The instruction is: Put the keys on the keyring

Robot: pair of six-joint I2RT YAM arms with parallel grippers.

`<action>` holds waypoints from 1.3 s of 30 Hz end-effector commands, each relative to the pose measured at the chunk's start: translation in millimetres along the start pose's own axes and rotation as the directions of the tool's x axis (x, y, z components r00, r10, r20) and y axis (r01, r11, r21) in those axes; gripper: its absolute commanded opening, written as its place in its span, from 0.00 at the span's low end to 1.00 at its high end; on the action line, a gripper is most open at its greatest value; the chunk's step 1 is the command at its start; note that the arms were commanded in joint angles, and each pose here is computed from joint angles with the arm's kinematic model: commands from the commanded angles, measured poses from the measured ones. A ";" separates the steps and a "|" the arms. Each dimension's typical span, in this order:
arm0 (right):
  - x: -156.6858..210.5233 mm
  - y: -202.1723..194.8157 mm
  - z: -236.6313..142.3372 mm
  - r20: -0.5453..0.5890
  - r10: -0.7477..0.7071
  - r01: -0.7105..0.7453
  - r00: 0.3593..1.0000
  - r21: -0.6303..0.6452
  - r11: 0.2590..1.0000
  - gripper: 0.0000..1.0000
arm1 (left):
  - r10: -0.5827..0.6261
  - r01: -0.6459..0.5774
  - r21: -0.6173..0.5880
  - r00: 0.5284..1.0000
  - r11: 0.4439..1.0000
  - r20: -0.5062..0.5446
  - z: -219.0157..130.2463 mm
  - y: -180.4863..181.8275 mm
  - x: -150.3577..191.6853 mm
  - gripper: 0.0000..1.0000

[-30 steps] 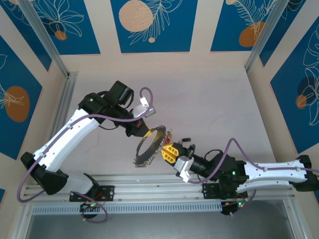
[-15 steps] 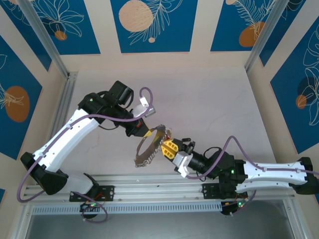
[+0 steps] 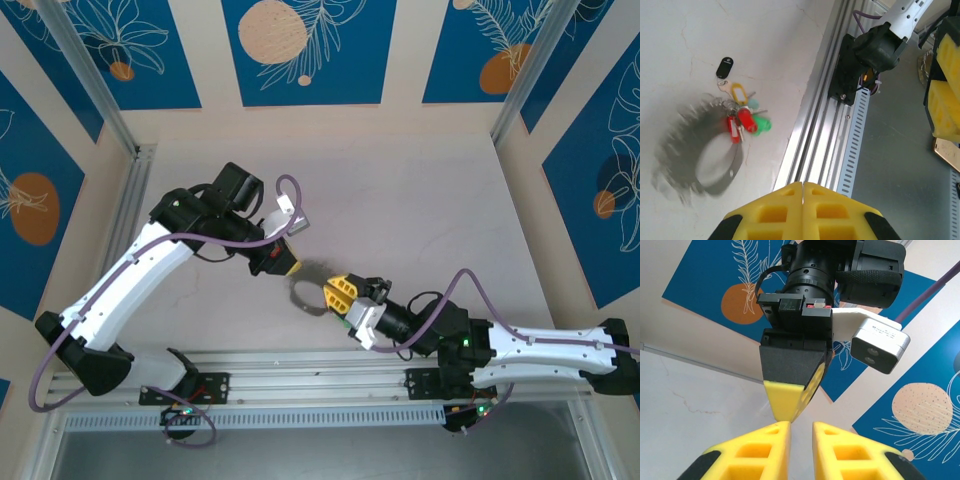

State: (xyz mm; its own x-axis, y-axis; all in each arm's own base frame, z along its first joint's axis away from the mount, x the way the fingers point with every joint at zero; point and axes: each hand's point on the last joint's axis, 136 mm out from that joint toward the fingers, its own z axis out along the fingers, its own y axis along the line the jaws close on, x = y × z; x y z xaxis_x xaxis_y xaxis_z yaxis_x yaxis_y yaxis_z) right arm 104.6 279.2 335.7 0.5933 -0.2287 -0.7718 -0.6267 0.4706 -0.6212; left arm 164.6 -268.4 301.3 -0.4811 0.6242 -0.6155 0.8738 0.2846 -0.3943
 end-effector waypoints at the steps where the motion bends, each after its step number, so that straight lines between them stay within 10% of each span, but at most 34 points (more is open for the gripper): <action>1: -14.7 -20.4 -4.4 0.042 0.059 -0.061 0.997 0.051 0.997 0.19 | 0.000 0.001 -0.018 1.000 1.000 0.028 -8.5 -1.7 -5.3 0.00; 7: 21.5 -40.7 -17.2 -0.052 0.247 -0.241 0.968 0.104 0.965 0.21 | -0.106 0.103 -0.146 0.994 0.984 -0.009 10.9 40.2 11.1 0.00; 12: 84.5 -68.2 -41.4 -0.177 0.496 -0.441 0.850 0.278 0.854 0.35 | -0.207 0.207 -0.231 0.978 0.951 0.025 28.6 78.8 19.6 0.27; 24: 235.2 -89.9 -57.6 -0.258 0.918 -0.707 0.301 0.586 0.396 0.55 | -0.352 0.350 -0.333 0.934 0.875 0.056 82.1 149.6 20.7 0.43; 39: 303.7 -37.3 -7.3 -0.619 0.785 -0.736 -0.020 0.541 0.408 0.55 | -0.377 0.401 -0.204 0.914 0.893 0.149 80.8 135.5 42.7 0.43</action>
State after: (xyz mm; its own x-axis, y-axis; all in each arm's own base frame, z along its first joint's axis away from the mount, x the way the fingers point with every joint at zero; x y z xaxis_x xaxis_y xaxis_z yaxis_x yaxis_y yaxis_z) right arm 320.6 177.2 135.0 -0.7766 -0.0814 -0.6247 -0.3877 0.8434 0.3719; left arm 257.6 -256.9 150.9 -0.7938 0.3890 -0.4676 0.5859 0.6955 -0.4160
